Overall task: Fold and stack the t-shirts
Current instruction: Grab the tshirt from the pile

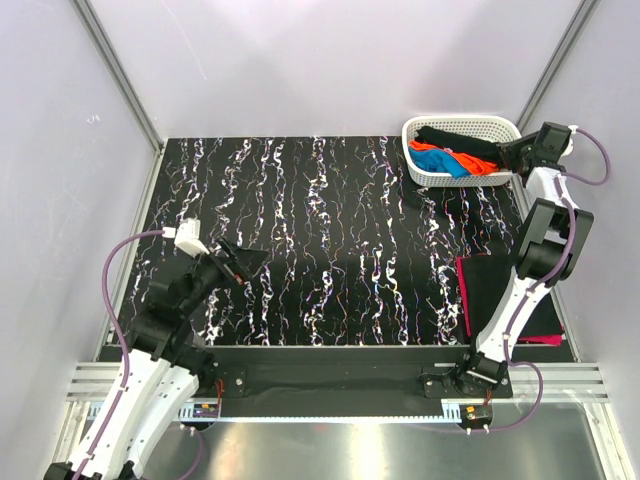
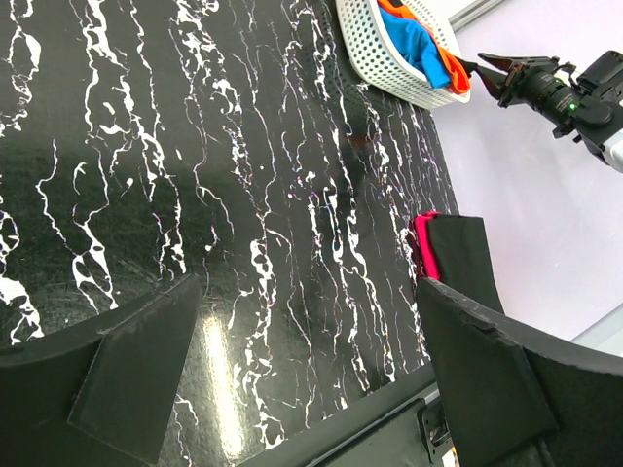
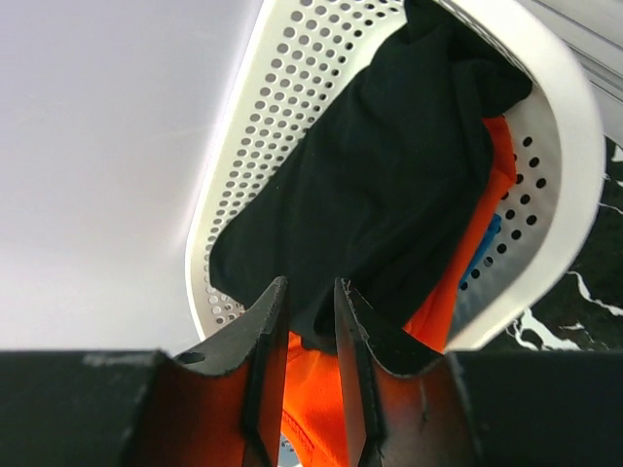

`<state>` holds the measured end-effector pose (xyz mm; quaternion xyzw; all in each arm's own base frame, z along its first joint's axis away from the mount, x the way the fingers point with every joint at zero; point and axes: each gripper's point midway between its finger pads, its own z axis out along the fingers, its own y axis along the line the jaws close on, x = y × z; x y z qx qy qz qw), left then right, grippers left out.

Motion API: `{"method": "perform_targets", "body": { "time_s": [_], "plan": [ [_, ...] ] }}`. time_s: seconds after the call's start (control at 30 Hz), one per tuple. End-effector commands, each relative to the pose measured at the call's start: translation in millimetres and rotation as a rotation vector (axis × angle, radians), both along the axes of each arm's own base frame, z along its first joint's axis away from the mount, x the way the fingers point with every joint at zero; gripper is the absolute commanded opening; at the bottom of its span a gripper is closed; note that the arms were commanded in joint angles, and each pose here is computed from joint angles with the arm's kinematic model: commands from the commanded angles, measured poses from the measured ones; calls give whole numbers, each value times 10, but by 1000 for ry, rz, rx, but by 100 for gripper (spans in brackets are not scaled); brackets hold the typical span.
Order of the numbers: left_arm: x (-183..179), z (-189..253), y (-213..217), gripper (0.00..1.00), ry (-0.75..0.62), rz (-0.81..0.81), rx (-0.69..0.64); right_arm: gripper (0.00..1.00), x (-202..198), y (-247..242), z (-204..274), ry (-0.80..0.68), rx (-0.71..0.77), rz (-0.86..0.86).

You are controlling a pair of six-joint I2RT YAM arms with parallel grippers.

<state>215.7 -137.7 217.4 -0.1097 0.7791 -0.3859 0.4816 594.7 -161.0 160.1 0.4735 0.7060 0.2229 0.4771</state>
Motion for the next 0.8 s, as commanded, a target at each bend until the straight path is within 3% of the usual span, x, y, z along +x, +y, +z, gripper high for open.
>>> {"method": "perform_targets", "body": {
  "time_s": [0.0, 0.2, 0.37, 0.47, 0.5, 0.53, 0.63, 0.77],
  "plan": [
    [44, 282, 29, 99, -77, 18, 1, 32, 141, -22, 169, -54, 5, 15],
    [68, 269, 32, 99, -63, 25, 4, 38, 148, 11, 45, -35, 34, 25],
    [100, 254, 44, 99, -51, 37, 7, 34, 154, 40, -34, -25, 29, 53],
    [98, 251, 28, 99, -44, 28, 9, 11, 225, 63, -34, -37, 32, 84],
    [97, 254, 23, 99, -44, 24, 10, 1, 281, 62, 44, -59, 30, 94],
    [100, 251, 19, 99, -41, 21, 11, 0, 309, 69, 97, -72, 29, 105],
    [97, 230, 12, 99, -19, 20, 8, 0, 414, 64, 567, -163, 5, 122],
    [88, 244, -23, 99, 7, -1, 11, 0, 409, -9, 1669, -353, -71, 69]
  ]
}}
